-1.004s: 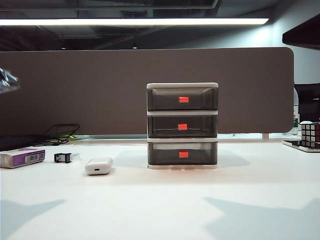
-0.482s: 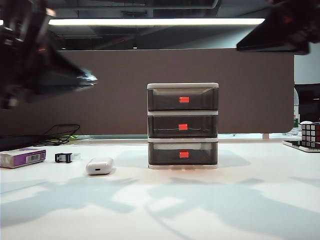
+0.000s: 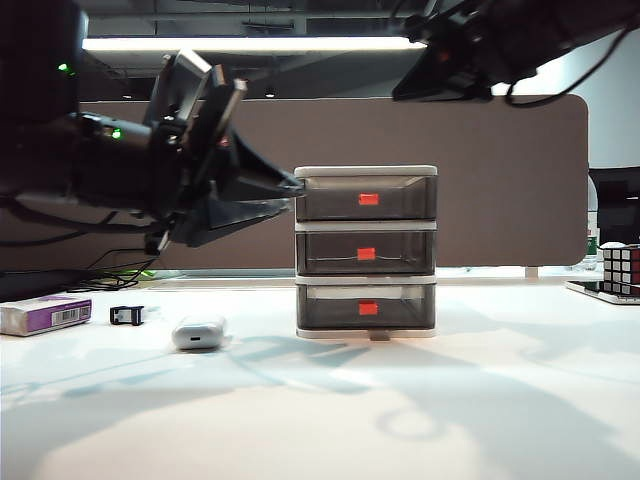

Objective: Open the second layer of the drawer on the table, pick up the earphone case on the table and put it in, and finally close the drawer.

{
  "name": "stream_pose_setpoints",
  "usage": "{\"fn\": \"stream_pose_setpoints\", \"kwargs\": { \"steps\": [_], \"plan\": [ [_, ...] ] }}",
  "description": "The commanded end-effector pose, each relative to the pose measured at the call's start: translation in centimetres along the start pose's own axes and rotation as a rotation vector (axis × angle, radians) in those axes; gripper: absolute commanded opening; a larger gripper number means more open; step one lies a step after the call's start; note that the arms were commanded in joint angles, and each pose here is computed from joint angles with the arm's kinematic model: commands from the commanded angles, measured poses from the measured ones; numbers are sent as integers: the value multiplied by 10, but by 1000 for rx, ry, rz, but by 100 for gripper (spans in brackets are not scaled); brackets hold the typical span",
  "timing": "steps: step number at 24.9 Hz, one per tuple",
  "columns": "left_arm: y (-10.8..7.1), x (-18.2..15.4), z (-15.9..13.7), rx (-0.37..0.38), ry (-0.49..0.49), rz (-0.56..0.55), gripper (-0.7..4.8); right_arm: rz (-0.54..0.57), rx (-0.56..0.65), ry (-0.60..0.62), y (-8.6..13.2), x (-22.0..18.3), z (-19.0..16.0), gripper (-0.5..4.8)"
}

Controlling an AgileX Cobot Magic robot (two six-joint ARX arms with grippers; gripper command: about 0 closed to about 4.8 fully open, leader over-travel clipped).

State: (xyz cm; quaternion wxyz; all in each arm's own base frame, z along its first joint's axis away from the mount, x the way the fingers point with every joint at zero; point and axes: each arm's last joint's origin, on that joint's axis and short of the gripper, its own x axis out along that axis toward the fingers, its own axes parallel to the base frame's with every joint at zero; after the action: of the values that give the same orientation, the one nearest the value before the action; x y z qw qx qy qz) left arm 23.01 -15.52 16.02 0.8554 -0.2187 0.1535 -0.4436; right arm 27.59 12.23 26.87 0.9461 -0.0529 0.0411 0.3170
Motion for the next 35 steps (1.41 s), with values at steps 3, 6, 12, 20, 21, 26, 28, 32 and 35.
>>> {"fn": "stream_pose_setpoints", "kwargs": {
  "steps": [3,6,12,20,21,26,28,32,35],
  "plan": [
    [-15,8,-4,70,-64,67,99,26,-13,-24,-6,21,9,-4],
    [-32,17,-16,91,-123,144,119,25,-18,-28,-9,35,13,-4],
    [-29,36,-55,-133,-287,216,121,27,-84,-5,-11,42,8,-4],
    [-62,79,-79,-269,-363,229,122,27,-106,19,-15,51,1,-4],
    [-64,86,-78,-279,-373,215,122,33,-103,30,-15,52,-1,-4],
    [-63,99,-79,-327,-402,216,193,51,-97,53,-14,55,-6,-4],
    [-61,98,-80,-334,-410,231,199,51,-97,54,-14,55,-6,-4],
    [-61,98,-81,-334,-416,243,272,52,-115,56,-14,56,-7,-4],
    [-60,97,-82,-335,-451,311,271,51,-123,56,-14,56,-7,-4]
  ]
}}
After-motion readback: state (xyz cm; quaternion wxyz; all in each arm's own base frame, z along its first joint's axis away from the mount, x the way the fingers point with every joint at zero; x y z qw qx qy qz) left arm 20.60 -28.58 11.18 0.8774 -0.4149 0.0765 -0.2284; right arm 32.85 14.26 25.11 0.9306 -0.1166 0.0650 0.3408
